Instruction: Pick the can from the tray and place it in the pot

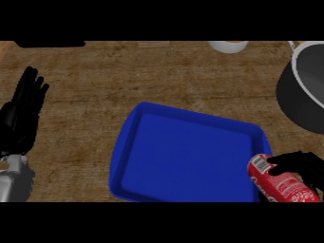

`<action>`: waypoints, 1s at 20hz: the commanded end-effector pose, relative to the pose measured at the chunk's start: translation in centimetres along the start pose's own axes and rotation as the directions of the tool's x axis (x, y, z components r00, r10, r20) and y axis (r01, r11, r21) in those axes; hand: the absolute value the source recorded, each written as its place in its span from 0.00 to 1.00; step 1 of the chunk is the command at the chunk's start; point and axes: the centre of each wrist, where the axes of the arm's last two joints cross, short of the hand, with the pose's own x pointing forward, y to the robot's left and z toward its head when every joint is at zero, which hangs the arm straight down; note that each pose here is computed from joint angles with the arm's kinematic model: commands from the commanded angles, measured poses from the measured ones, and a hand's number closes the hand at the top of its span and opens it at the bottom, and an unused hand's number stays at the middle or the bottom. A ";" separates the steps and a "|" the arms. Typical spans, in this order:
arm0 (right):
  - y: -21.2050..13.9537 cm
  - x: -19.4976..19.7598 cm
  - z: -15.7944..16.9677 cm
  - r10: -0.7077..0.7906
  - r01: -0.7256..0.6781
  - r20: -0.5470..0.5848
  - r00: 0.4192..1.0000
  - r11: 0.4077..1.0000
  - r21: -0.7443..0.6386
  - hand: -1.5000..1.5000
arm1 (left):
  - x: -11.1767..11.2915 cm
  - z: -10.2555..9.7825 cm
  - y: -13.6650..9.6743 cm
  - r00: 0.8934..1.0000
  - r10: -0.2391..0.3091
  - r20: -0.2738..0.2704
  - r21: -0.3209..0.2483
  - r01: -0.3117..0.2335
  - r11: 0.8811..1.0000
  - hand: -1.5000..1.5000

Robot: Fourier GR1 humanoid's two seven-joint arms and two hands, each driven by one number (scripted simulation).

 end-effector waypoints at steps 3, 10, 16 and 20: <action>-4.9 -1.9 -0.4 -0.016 0.004 -0.055 0.998 0.978 -0.208 1.00 | -0.3 -0.3 0.1 1.000 0.014 -0.003 -0.018 -0.015 1.000 0.50; -9.9 -7.3 -3.4 -0.124 0.092 -0.113 0.986 0.964 -0.249 1.00 | -0.6 0.1 0.3 1.000 0.014 -0.017 -0.019 -0.014 1.000 0.50; -10.8 -12.4 -6.7 -0.190 0.144 -0.167 0.967 0.956 -0.257 1.00 | 1.0 -0.9 0.1 1.000 0.000 0.010 -0.032 0.001 0.999 0.50; -11.1 -14.4 -8.4 -0.277 0.223 -0.155 0.948 0.929 -0.296 1.00 | 0.8 -0.6 -0.9 1.000 0.002 0.006 -0.022 -0.002 1.000 0.50</action>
